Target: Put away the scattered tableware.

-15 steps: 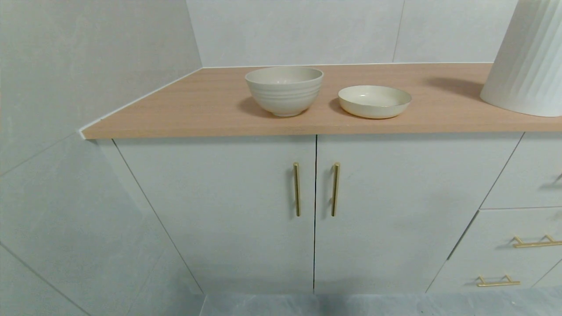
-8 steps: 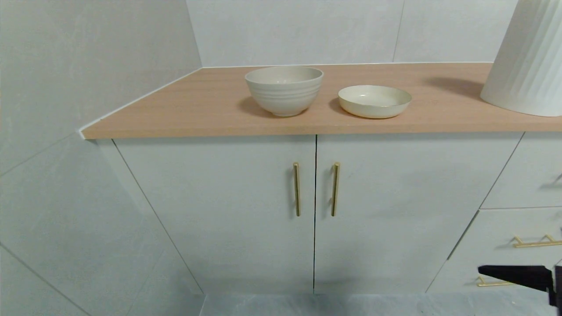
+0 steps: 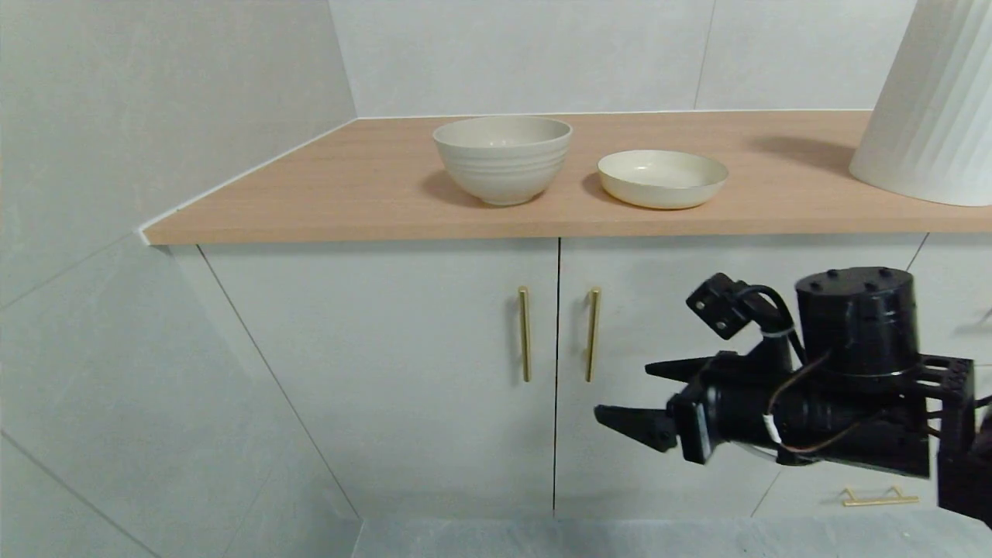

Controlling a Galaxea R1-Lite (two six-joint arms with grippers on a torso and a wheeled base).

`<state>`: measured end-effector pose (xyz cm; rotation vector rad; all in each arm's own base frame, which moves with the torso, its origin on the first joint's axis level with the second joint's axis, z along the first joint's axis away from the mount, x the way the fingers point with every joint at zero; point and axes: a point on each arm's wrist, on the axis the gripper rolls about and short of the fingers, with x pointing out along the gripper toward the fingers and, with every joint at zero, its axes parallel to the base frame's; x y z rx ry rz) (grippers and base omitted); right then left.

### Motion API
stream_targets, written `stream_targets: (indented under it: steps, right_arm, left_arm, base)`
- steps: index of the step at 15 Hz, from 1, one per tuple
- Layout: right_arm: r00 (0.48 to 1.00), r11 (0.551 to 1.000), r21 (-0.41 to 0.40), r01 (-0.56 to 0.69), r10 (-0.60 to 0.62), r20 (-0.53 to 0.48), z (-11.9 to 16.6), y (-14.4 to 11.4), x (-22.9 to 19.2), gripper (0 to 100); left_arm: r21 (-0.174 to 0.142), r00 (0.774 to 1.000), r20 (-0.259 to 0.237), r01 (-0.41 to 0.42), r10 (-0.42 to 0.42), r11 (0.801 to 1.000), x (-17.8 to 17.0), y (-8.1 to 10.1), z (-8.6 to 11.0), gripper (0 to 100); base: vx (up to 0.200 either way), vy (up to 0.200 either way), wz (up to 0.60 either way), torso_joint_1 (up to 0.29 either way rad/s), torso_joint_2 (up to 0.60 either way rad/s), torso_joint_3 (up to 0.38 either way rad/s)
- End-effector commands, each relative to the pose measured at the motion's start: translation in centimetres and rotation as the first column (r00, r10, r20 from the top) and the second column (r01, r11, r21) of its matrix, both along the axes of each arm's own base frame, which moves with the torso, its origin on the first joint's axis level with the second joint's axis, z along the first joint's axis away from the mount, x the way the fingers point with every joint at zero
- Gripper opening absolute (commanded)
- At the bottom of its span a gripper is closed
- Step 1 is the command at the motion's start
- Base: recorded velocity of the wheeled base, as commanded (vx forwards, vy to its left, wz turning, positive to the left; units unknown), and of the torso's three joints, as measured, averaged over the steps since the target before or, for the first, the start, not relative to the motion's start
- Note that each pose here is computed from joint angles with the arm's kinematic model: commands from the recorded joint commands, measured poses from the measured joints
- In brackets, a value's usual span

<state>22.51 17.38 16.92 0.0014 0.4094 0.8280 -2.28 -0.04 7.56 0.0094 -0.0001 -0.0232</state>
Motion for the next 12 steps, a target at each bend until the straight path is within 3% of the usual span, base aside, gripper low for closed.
stream_targets:
  steps: [1,3,12]
  right_arm:
    - [0.999,0.999,0.036,0.008,-0.006,-0.047,-1.0,2.5,2.2,100]
    - [1.0,0.994,0.103,0.025,-0.023,-0.021,-0.8,3.0,3.1,100]
    - [0.993,0.978,0.175,0.115,-0.11,-0.036,-1.4,3.0,6.3,100]
  left_arm:
    - [-0.002,1.0,0.0,0.0,0.0,1.0,0.0,0.0,0.0,100]
    - [-0.002,1.0,0.0,0.0,0.0,1.0,0.0,0.0,0.0,100]
    - [-0.002,1.0,0.0,0.0,0.0,1.0,0.0,0.0,0.0,100]
  base:
    - [0.0,0.0,0.0,0.0,0.0,0.0]
    - [0.0,0.0,0.0,0.0,0.0,0.0]
    - [0.0,0.0,0.0,0.0,0.0,0.0]
